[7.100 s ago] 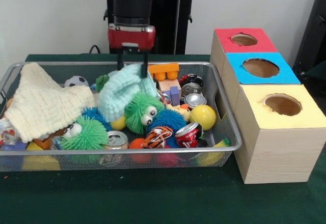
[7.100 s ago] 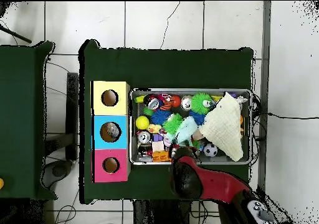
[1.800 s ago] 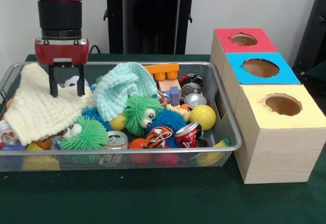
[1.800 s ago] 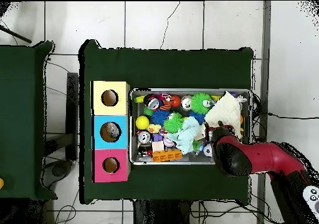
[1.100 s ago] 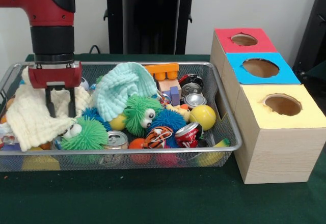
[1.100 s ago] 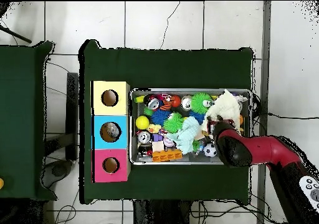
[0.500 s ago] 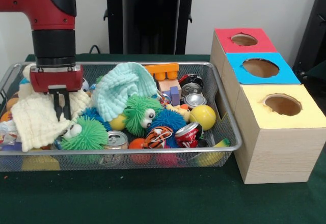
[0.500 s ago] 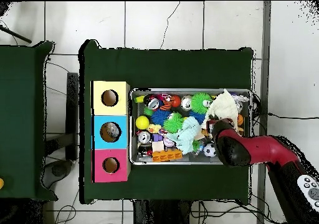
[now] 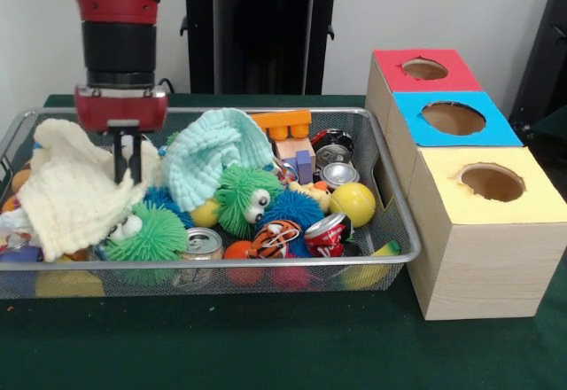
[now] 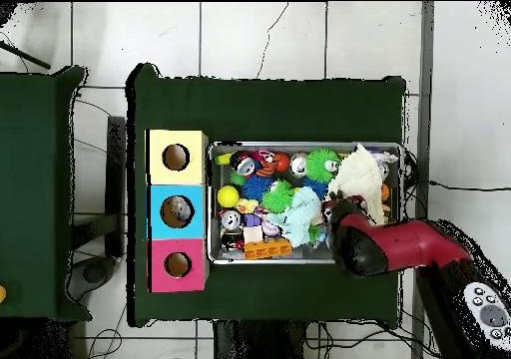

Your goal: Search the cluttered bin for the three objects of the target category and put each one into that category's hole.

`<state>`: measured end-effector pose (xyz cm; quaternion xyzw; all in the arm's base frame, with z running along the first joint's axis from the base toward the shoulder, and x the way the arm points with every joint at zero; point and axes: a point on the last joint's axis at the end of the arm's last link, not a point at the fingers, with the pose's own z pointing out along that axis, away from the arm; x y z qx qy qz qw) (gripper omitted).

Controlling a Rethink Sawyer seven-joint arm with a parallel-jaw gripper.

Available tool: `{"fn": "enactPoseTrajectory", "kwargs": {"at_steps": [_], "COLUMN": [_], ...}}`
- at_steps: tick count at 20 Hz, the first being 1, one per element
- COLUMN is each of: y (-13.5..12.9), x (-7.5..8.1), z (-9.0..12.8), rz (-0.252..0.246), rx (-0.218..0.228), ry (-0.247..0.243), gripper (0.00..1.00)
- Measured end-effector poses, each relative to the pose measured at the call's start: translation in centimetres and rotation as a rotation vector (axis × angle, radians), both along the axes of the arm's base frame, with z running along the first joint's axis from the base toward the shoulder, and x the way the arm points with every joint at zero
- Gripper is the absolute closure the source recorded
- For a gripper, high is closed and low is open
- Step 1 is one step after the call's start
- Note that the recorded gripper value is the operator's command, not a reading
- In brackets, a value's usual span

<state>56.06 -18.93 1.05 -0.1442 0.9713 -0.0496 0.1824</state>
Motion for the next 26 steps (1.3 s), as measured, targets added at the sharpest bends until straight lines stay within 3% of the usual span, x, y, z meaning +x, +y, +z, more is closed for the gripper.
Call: {"fn": "enactPoseTrajectory", "kwargs": {"at_steps": [2, 4, 7, 10, 12, 13, 19, 21, 26], "y": [1.5, 5.5, 9.4, 14.8, 16.2, 17.9, 18.8, 17.9, 16.7], "x": [-0.5, -1.6, -2.5, -4.1, -4.7, -5.6, -8.0, -9.2, -10.3], "z": [0.9, 2.8, 4.2, 5.8, 6.2, 6.5, 6.9, 7.0, 7.3], "rz": [0.027, 0.062, 0.061, 0.009, -0.016, -0.061, -0.168, -0.212, -0.262], "rx": [-0.031, -0.082, -0.107, -0.105, -0.098, -0.081, -0.046, -0.044, -0.048], "ry": [0.02, 0.059, 0.084, 0.097, 0.095, 0.088, 0.065, 0.058, 0.049], "gripper": [1.0, 1.0, 1.0, 1.0, 1.0, 1.0, 1.0, 1.0, 1.0]}}
